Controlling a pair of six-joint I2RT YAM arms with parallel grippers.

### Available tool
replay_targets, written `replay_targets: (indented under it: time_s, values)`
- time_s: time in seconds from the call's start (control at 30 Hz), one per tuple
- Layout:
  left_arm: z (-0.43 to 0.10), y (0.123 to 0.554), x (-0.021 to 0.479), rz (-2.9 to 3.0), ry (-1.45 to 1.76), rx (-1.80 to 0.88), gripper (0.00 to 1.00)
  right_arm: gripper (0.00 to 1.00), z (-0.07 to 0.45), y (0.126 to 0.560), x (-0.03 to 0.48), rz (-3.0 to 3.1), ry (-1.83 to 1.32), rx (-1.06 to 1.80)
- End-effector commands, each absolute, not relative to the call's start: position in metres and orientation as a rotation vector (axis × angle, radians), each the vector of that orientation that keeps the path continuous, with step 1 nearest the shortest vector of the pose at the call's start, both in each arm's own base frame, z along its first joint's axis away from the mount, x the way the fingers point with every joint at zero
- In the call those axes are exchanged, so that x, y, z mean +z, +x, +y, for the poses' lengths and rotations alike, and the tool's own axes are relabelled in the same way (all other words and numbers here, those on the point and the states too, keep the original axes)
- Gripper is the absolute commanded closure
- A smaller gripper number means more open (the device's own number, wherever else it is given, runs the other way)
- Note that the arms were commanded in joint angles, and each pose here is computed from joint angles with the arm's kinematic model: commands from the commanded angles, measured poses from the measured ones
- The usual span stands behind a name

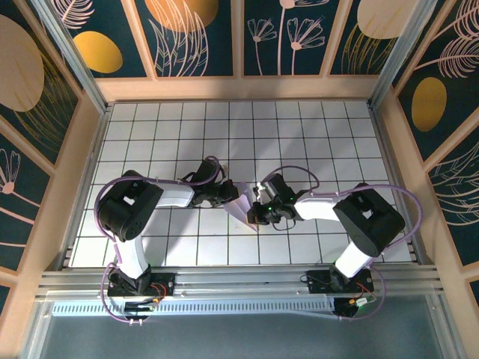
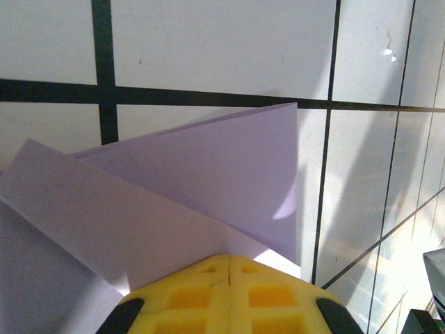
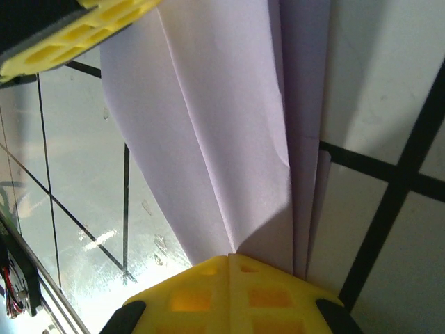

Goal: Fold a paper plane with a square sheet of paper (fold left side to right side)

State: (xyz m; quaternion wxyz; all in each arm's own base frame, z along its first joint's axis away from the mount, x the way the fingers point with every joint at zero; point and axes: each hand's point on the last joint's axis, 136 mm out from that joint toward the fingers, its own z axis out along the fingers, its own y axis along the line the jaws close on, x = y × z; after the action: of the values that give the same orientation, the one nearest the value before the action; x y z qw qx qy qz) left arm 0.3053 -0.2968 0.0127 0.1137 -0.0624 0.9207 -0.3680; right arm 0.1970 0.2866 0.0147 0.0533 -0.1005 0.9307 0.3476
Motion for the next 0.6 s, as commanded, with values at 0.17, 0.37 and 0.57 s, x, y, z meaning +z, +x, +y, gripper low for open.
replay_targets:
  time_s: [0.17, 0.37, 0.57]
  values:
    - [-0.270, 0.300, -0.022, 2.796, -0.283, -0.881, 0.98, 1.00, 0.245, 0.138, -0.018, 3.119, -0.226, 0.897]
    - [-0.270, 0.300, -0.022, 2.794, -0.283, -0.880, 0.98, 1.00, 0.242, 0.132, -0.019, 3.131, -0.221, 0.894]
    - [-0.270, 0.300, -0.021, 2.794, -0.282, -0.880, 0.98, 1.00, 0.238, 0.127, -0.020, 3.140, -0.210, 0.880]
